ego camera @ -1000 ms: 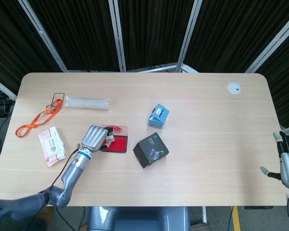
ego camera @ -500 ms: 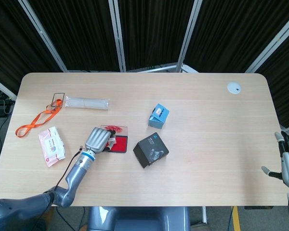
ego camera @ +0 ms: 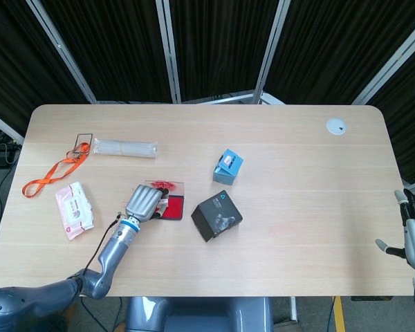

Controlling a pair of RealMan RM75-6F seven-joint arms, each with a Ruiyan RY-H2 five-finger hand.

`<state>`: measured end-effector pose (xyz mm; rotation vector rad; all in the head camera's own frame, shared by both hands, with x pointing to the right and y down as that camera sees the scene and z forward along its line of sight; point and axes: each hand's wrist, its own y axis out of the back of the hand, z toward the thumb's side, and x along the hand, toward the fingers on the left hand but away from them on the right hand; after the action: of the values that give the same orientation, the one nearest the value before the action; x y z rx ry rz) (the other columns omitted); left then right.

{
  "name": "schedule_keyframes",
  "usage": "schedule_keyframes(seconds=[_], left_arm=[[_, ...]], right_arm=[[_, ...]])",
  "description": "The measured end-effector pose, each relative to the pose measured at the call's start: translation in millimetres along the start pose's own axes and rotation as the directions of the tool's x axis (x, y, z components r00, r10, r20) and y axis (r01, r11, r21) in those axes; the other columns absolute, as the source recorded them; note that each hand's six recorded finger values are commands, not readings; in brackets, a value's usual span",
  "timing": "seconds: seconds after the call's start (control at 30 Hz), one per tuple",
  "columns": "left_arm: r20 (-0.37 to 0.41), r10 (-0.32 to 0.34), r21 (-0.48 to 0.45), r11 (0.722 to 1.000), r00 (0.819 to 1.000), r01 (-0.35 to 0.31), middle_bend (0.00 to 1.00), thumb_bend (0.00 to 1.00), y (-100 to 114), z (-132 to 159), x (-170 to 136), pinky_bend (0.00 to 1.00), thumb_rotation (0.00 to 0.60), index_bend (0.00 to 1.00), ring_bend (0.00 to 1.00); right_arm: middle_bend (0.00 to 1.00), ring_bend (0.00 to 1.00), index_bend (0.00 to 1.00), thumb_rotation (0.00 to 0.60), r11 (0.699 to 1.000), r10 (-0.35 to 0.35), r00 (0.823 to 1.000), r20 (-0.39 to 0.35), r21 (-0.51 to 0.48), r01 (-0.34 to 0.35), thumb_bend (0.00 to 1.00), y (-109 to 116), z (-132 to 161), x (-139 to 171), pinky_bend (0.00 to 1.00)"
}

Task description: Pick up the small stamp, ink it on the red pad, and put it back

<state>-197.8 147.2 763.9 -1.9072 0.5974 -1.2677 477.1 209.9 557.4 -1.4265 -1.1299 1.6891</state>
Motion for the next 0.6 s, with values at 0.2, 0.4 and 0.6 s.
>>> schedule_keyframes(seconds=[0.2,0.4,0.6], left_arm=[[-0.001,0.023,-0.01,1.0,1.0,-0.023,0.54,0.42,7.8,-0.9,-2.2,0.95,0.6,0.52,0.89],[-0.002,0.058,-0.035,0.998,0.998,-0.058,0.54,0.42,24.6,-5.3,-6.7,0.95,0.6,0.52,0.89],[-0.012,0.088,-0.049,0.995,0.996,-0.089,0.54,0.42,42.8,-17.6,-13.7,0.95,0.6,0.52,0.89]], right_arm=[[0.0,0.0,0.0,0.6,1.0,-0.002,1.0,-0.004,-0.005,0.002,0.0,1.4,0.8,0.9,0.0],[0.0,0.0,0.0,0.6,1.0,-0.005,1.0,-0.007,-0.006,0.005,0.0,2.2,1.6,1.7,0.0],[0.0,0.0,0.0,0.6,1.0,-0.005,1.0,-0.011,-0.004,0.004,0.0,2.1,2.8,2.5,0.0]])
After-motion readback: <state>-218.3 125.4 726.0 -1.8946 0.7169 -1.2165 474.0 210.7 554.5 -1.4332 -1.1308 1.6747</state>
